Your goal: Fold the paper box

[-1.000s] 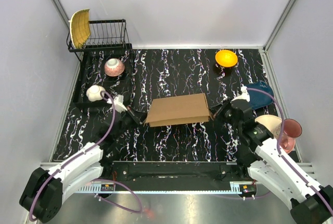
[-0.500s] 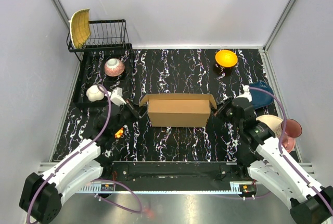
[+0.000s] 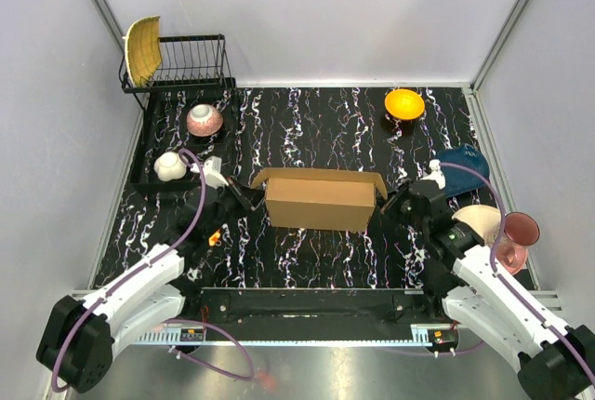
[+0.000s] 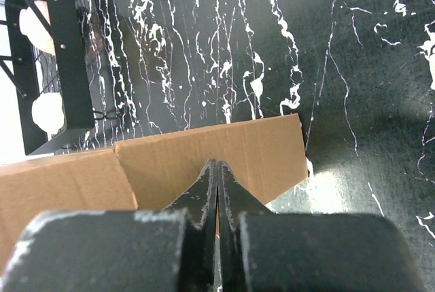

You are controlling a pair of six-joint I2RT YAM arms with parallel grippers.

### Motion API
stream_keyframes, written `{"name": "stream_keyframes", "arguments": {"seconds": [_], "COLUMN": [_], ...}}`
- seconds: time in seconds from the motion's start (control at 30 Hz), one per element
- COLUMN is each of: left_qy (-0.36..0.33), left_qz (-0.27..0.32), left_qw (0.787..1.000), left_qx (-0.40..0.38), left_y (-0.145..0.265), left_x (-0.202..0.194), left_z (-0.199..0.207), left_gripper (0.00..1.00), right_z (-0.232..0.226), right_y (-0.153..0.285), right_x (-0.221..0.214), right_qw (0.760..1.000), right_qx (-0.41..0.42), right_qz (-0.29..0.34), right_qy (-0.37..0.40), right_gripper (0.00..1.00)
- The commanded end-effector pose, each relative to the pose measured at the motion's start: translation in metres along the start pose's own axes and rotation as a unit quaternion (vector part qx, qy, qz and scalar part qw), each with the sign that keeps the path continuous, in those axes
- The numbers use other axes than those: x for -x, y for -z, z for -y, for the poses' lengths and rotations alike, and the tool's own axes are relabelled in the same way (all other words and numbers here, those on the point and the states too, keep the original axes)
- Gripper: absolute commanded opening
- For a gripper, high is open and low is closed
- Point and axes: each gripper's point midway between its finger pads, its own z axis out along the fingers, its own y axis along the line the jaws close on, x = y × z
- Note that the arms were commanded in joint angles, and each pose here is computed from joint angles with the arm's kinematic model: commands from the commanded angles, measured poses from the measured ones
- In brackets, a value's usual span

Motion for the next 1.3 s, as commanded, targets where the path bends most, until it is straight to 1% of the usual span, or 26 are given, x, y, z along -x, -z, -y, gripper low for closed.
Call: {"name": "stream_keyframes", "arguments": {"seconds": [0.0, 0.2, 0.27, 0.4, 0.6, 0.7, 0.73, 0.87, 0.9, 0.93, 0.97, 1.0, 1.03, 1.07, 1.1, 1.17, 1.2, 1.27], "left_qy": [-0.005, -0.031, -0.035, -0.042, -0.038, -0.046, -0.048, -0.073, -0.078, -0.084, -0.094, -0.101, -0.107, -0.107, -0.106, -0.107, -0.108, -0.112], "left_qz": [-0.008, 0.015, 0.025, 0.037, 0.026, 0.023, 0.037, 0.051, 0.054, 0.062, 0.074, 0.072, 0.085, 0.108, 0.113, 0.144, 0.151, 0.165], "left_qw": [0.998, 0.999, 0.999, 0.998, 0.999, 0.999, 0.998, 0.995, 0.994, 0.993, 0.99, 0.988, 0.986, 0.98, 0.977, 0.971, 0.969, 0.966], "left_qx": [-0.055, -0.027, -0.012, -0.002, 0.004, 0.011, 0.017, 0.037, 0.054, 0.058, 0.075, 0.093, 0.098, 0.126, 0.144, 0.159, 0.163, 0.165], "left_y": [0.005, 0.014, 0.019, 0.023, 0.017, 0.02, 0.023, 0.037, 0.045, 0.05, 0.056, 0.065, 0.072, 0.08, 0.089, 0.099, 0.103, 0.107], "left_x": [-0.003, 0.01, 0.014, 0.018, 0.016, 0.015, 0.021, 0.032, 0.034, 0.041, 0.047, 0.047, 0.056, 0.067, 0.069, 0.084, 0.087, 0.096], "left_z": [0.023, 0.019, 0.015, 0.01, 0.009, 0.007, 0.007, 0.005, 0.0, 0.004, 0.0, -0.006, -0.002, -0.009, -0.015, -0.014, -0.014, -0.01], "left_gripper": [0.09, 0.2, 0.23, 0.25, 0.25, 0.25, 0.25, 0.28, 0.3, 0.34, 0.36, 0.39, 0.49, 0.55, 0.59, 0.68, 0.71, 0.74], "right_z": [-0.018, -0.013, -0.011, -0.009, -0.013, -0.014, -0.015, -0.021, -0.022, -0.024, -0.023, -0.024, -0.017, -0.022, -0.023, -0.027, -0.03, -0.039], "right_y": [0.004, 0.017, 0.021, 0.027, 0.023, 0.027, 0.03, 0.048, 0.054, 0.059, 0.07, 0.077, 0.085, 0.096, 0.102, 0.118, 0.121, 0.126], "right_x": [-0.012, -0.004, 0.002, 0.006, 0.006, 0.01, 0.012, 0.018, 0.021, 0.024, 0.03, 0.035, 0.036, 0.051, 0.056, 0.072, 0.077, 0.085], "right_qw": [0.998, 0.999, 0.999, 0.999, 0.999, 0.999, 0.999, 0.997, 0.997, 0.997, 0.996, 0.995, 0.995, 0.993, 0.992, 0.988, 0.987, 0.984], "right_qx": [0.052, 0.037, 0.03, 0.022, 0.022, 0.023, 0.025, 0.03, 0.032, 0.03, 0.019, 0.016, -0.002, -0.004, -0.009, -0.016, -0.018, -0.01], "right_qz": [-0.028, -0.011, 0.0, 0.01, 0.003, 0.009, 0.013, 0.013, 0.014, 0.016, 0.02, 0.028, 0.026, 0.051, 0.06, 0.085, 0.089, 0.098], "right_qy": [-0.006, 0.013, 0.018, 0.026, 0.027, 0.033, 0.035, 0.064, 0.071, 0.076, 0.087, 0.093, 0.099, 0.107, 0.111, 0.125, 0.131, 0.149], "right_gripper": [0.0, 0.09, 0.11, 0.13, 0.13, 0.13, 0.13, 0.15, 0.15, 0.16, 0.18, 0.2, 0.21, 0.27, 0.3, 0.37, 0.44, 0.49]}}
